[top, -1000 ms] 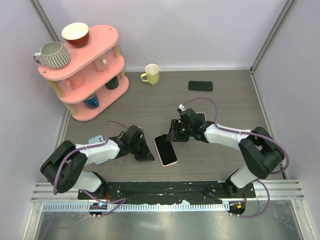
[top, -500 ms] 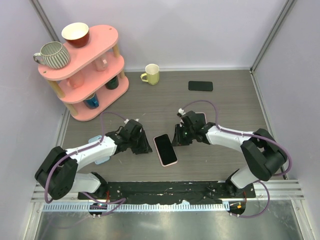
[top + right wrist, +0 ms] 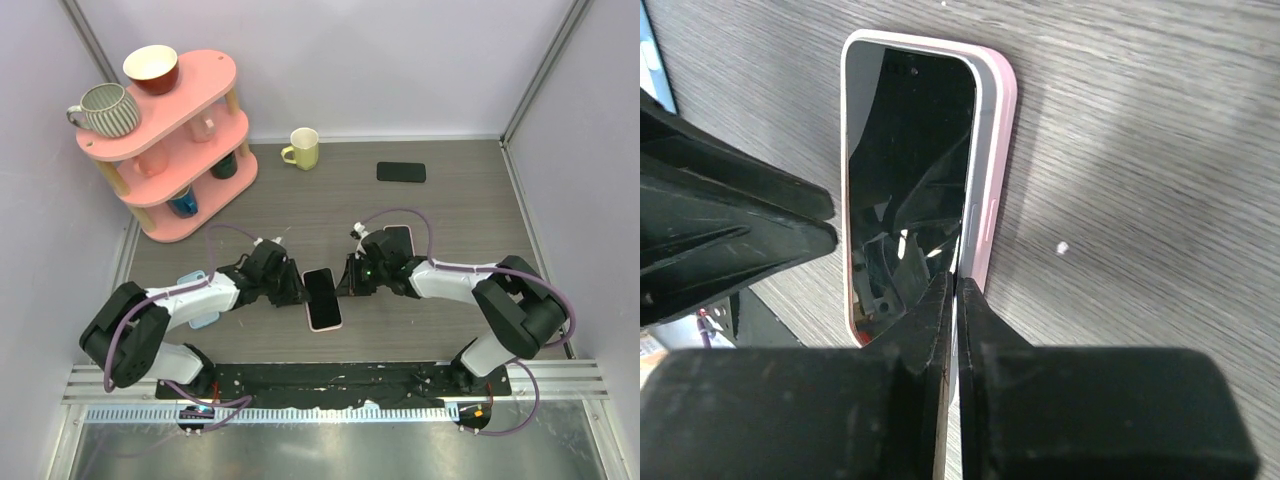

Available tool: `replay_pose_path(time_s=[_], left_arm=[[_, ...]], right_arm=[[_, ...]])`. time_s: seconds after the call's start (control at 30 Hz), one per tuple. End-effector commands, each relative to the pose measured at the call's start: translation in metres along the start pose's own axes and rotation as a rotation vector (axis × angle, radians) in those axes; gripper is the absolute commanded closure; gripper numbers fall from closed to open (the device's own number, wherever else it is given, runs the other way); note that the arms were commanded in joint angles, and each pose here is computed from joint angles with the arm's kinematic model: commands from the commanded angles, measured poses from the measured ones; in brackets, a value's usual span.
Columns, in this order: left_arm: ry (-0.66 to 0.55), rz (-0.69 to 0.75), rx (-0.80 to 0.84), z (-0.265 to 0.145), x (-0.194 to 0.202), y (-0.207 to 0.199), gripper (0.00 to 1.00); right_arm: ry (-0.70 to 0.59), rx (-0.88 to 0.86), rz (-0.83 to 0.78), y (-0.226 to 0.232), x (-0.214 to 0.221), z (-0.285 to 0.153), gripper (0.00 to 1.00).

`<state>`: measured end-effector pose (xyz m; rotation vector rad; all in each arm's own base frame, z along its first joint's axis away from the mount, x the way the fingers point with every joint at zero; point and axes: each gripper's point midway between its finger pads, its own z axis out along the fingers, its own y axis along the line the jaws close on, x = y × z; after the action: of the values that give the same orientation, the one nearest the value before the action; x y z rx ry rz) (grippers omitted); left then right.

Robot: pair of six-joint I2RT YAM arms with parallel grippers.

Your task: Put the phone into the phone case

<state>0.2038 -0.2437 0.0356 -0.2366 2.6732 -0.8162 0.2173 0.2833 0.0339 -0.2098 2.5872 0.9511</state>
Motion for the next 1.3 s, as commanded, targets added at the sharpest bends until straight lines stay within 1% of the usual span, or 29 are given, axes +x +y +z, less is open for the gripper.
replay_pose_path(time_s=[0.0, 0.17, 0.33, 0.47, 0.6, 1.0, 1.13, 1.17, 1.23, 1.27], left_arm=[[-0.024, 0.019, 0.055, 0.008, -0.007, -0.010, 0.64], [0.003, 0.001, 0.029, 0.015, -0.001, -0.001, 0.67], [-0.003, -0.016, 0.023, 0.014, 0.003, 0.004, 0.67], [-0.001, -0.011, 0.027, 0.014, 0.003, 0.003, 0.67], [0.004, -0.014, 0.023, 0.015, 0.004, 0.004, 0.67], [0.012, -0.007, 0.002, 0.016, 0.005, 0.008, 0.67], [0.010, -0.003, -0.019, 0.016, 0.003, 0.011, 0.67], [0.011, -0.003, -0.026, 0.016, 0.004, 0.012, 0.67], [0.013, 0.000, -0.028, 0.015, 0.004, 0.012, 0.67], [0.009, 0.001, -0.027, 0.014, 0.002, 0.011, 0.67]], right_arm=[[0.037, 0.007, 0.024, -0.005, 0.024, 0.017, 0.95], [0.040, 0.048, 0.066, -0.019, 0.035, 0.024, 0.98], [0.025, 0.080, 0.098, -0.032, 0.042, 0.025, 0.93], [0.026, 0.089, 0.106, -0.033, 0.042, 0.029, 0.96], [0.040, 0.118, 0.113, -0.039, 0.048, 0.034, 0.96], [0.045, 0.291, 0.015, -0.052, 0.053, 0.033, 0.96], [0.045, 0.304, -0.022, -0.043, 0.051, 0.037, 0.95], [0.045, 0.351, -0.029, -0.049, 0.051, 0.034, 0.95], [0.045, 0.372, -0.054, -0.048, 0.053, 0.035, 0.95], [0.041, 0.410, -0.063, -0.052, 0.050, 0.035, 0.95]])
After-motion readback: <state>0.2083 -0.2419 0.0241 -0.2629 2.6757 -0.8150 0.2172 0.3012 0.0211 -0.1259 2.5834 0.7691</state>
